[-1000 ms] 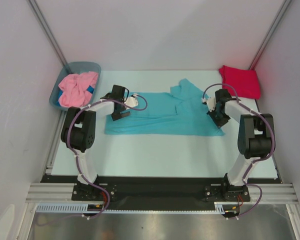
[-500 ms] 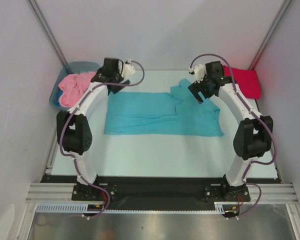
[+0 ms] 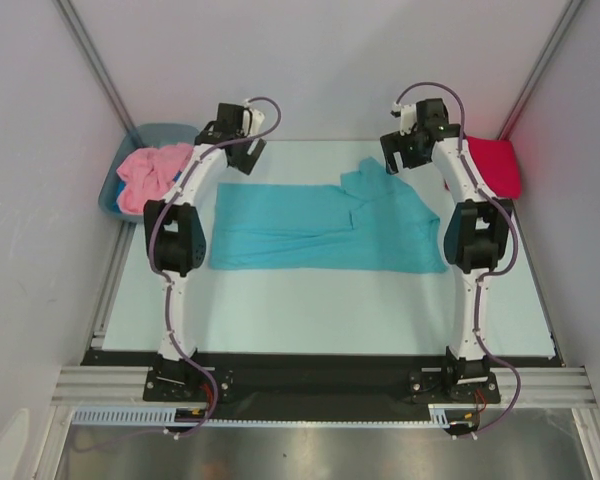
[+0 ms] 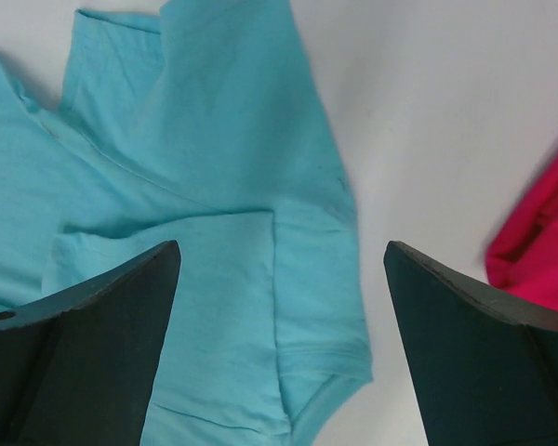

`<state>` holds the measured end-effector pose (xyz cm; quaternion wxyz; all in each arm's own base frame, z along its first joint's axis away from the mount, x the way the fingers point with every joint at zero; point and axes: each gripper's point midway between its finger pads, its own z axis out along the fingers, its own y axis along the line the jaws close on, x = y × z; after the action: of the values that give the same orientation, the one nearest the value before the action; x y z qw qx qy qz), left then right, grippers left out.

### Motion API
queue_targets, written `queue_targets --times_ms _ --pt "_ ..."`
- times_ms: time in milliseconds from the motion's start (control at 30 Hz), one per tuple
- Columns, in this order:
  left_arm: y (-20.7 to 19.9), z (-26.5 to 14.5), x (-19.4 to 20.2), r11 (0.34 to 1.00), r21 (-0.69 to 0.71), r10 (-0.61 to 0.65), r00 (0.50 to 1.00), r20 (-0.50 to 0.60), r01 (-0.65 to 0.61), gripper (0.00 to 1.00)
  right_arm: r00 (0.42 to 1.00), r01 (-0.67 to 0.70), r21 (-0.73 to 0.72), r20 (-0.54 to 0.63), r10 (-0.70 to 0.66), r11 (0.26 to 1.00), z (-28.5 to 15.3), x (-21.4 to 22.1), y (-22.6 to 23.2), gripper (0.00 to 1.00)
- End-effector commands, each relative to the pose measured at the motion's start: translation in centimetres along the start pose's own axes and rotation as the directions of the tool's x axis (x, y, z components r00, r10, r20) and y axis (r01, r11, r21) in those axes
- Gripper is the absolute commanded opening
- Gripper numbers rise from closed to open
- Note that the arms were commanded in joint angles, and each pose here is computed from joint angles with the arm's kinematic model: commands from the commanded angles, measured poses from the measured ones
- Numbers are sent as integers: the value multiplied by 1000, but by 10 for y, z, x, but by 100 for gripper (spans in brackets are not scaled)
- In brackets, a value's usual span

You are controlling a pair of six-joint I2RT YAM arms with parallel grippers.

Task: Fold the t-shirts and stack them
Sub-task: Fold the tshirt

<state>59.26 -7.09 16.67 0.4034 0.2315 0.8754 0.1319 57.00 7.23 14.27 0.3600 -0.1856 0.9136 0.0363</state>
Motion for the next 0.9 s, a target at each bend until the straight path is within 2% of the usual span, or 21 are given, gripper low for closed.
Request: queue_targets --times_ms 0,133,233,300,367,433,500,533,567,600,633,667,700,733,767,800,833,867 --pt "-29 7 31 989 113 -88 991 -102 99 93 998 -59 -91 27 61 994 -6 -15 10 97" --pt "-39 7 36 976 178 -106 988 -114 125 93 993 -120 -152 -17 119 981 17 1 9 96" --pt "-31 -1 27 980 163 -99 990 -97 114 94 997 -69 -163 -46 62 984 23 11 14 96" --pt "-33 -15 25 974 208 -68 994 -89 85 94 997 -50 -190 -59 39 980 16 17 19 93" --pt "-37 -38 22 963 264 -41 997 -70 58 92 997 -34 -242 -75 16 970 -1 22 29 83" --pt "-49 -67 22 931 366 18 999 -42 -1 85 988 -50 -309 -157 1 950 -10 48 47 72" --pt "-62 -80 41 895 439 111 992 -55 -76 84 973 -27 -342 -224 -54 939 -24 72 61 67" --pt "-64 -88 45 887 449 146 988 -50 -108 83 967 -14 -341 -245 -74 940 -28 80 62 58" --pt "-66 -98 55 880 459 168 984 -60 -122 83 960 5 -346 -261 -101 938 -31 88 64 55" --pt "-74 -103 71 857 485 238 969 -68 -176 84 952 22 -339 -279 -122 940 -38 97 66 49" --pt "-70 -111 64 853 473 267 963 -34 -220 84 948 29 -339 -289 -133 940 -42 104 66 47" --pt "-80 -114 86 830 502 315 947 -59 -245 83 947 44 -328 -288 -144 944 -46 106 64 45" --pt "-85 -131 118 762 492 499 866 -30 -422 78 945 95 -292 -274 -178 952 -65 109 58 38" --pt "-82 -135 113 758 478 509 861 -8 -443 78 945 95 -292 -274 -179 952 -66 109 58 38" --pt "-85 -138 116 745 486 521 854 3 -456 74 950 119 -268 -250 -188 956 -75 102 54 35" --pt "-92 -139 126 726 512 530 848 7 -459 65 945 117 -263 -267 -189 958 -75 111 54 28" --pt "-94 -140 127 720 517 532 846 14 -462 29 949 129 -242 -251 -190 962 -77 108 51 24" --pt "-96 -141 129 716 525 531 847 19 -460 12 951 138 -224 -241 -192 965 -83 106 49 6"
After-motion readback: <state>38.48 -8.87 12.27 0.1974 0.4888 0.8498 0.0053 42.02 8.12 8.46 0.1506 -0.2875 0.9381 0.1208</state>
